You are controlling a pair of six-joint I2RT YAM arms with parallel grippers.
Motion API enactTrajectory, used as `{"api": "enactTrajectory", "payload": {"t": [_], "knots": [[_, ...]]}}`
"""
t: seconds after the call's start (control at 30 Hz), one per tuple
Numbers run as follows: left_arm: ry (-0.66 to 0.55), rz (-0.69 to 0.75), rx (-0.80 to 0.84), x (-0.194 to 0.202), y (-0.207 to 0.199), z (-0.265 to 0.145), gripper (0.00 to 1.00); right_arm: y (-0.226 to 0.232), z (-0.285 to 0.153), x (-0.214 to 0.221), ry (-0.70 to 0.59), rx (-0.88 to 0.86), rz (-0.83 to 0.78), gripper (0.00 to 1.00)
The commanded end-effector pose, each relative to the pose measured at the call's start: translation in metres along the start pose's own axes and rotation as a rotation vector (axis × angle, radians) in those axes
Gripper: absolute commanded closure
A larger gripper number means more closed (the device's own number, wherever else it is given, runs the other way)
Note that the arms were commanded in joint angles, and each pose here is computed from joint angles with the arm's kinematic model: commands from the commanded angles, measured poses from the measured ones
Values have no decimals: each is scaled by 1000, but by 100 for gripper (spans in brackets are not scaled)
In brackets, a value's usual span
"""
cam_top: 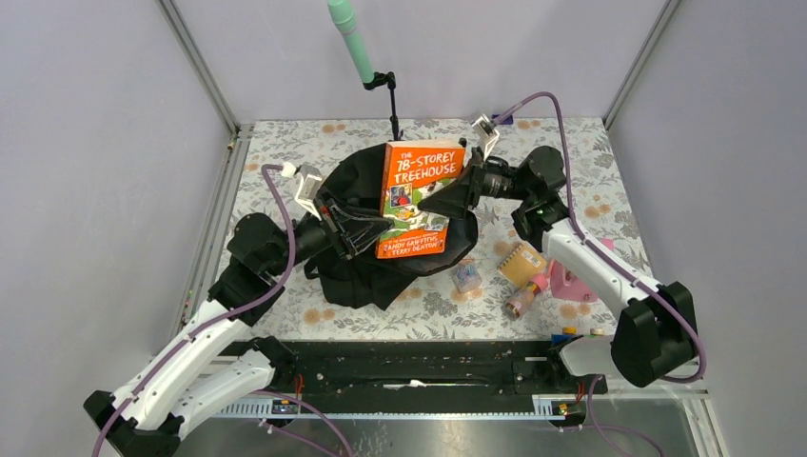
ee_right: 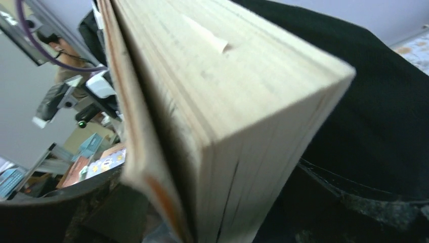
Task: Pack the student bag
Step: Pick up the book from the center of the board, then place the book in the student bag.
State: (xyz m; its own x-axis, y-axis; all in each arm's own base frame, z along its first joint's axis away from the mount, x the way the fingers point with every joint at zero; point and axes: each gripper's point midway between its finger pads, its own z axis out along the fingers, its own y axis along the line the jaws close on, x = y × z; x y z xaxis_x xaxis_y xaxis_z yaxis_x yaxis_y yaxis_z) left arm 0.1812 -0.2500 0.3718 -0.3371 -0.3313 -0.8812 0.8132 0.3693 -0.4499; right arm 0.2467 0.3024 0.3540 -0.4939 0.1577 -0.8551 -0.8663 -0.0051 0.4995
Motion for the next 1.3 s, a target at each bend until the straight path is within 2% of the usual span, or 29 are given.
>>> {"api": "enactTrajectory", "payload": {"t": [0.0,0.07,0.17,0.2,0.23,0.37,0.4,0.5,0.7,0.83,0.9,1.03,1.27], "knots": [[-160,129,163,-49,-40,1,100,46,6,-28,-3,-185,-75,19],[-151,128,157,-49,-38,4,100,52,7,-31,-3,-208,-58,38],[-110,149,95,-48,-27,8,100,55,7,-38,-25,-206,-68,80],[-94,171,60,-48,-22,8,96,54,7,-41,-38,-188,-72,91],[-77,193,14,-49,-15,7,85,49,7,-44,-55,-157,-85,99],[-35,321,-128,-59,3,-6,40,13,4,-44,-85,62,-142,100],[-27,350,-146,-62,4,-10,31,7,3,-44,-92,95,-166,100],[-13,466,-167,-72,-1,-26,17,-1,1,-49,-114,146,-198,100],[-42,615,-340,-90,16,-61,13,-4,6,-53,-114,128,-195,100],[-4,607,-463,-83,41,-69,16,-9,8,-50,-107,129,-178,100],[16,577,-469,-77,46,-65,17,-10,9,-51,-110,128,-178,100],[26,528,-382,-67,36,-52,19,-11,10,-53,-110,129,-178,100],[6,512,-308,-62,28,-43,15,-14,9,-54,-106,144,-202,100]]}}
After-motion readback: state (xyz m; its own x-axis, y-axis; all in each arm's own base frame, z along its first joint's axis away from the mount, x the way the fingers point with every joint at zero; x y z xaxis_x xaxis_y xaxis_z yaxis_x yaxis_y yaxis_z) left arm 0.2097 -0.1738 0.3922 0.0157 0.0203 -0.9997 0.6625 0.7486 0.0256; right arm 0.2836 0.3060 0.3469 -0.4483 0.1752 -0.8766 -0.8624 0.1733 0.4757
